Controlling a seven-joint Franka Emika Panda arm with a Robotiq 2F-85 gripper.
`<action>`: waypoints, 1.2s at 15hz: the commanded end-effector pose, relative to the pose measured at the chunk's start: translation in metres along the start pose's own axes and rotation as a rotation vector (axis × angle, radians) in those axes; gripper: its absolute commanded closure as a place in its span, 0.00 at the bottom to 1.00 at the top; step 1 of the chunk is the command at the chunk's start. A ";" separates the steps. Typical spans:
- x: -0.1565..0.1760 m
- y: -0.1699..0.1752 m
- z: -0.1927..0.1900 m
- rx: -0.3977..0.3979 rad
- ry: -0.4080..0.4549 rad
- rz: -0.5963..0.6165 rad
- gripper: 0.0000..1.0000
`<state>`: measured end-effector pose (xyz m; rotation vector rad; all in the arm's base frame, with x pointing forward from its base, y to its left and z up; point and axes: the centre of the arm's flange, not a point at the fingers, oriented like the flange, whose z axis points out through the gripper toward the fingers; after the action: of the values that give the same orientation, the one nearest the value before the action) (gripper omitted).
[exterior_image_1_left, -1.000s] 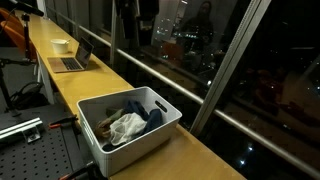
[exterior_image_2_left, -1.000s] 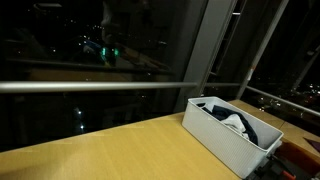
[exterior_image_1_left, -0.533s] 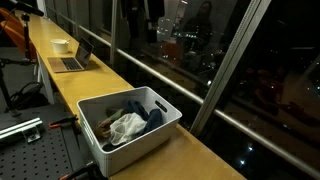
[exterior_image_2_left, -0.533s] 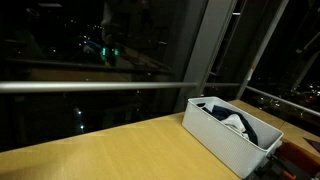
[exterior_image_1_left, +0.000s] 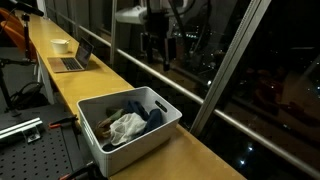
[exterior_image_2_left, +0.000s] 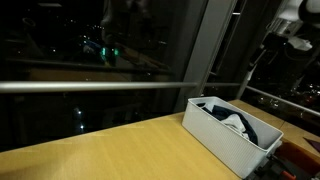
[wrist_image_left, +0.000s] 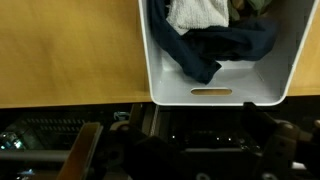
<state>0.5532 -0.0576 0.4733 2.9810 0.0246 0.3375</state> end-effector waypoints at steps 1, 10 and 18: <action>0.035 -0.022 0.082 0.035 -0.044 -0.020 0.00; -0.003 -0.078 0.242 0.022 -0.163 -0.114 0.00; -0.047 -0.104 0.314 0.041 -0.228 -0.166 0.22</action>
<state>0.5827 -0.0067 0.1619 3.0192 0.2320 -0.0216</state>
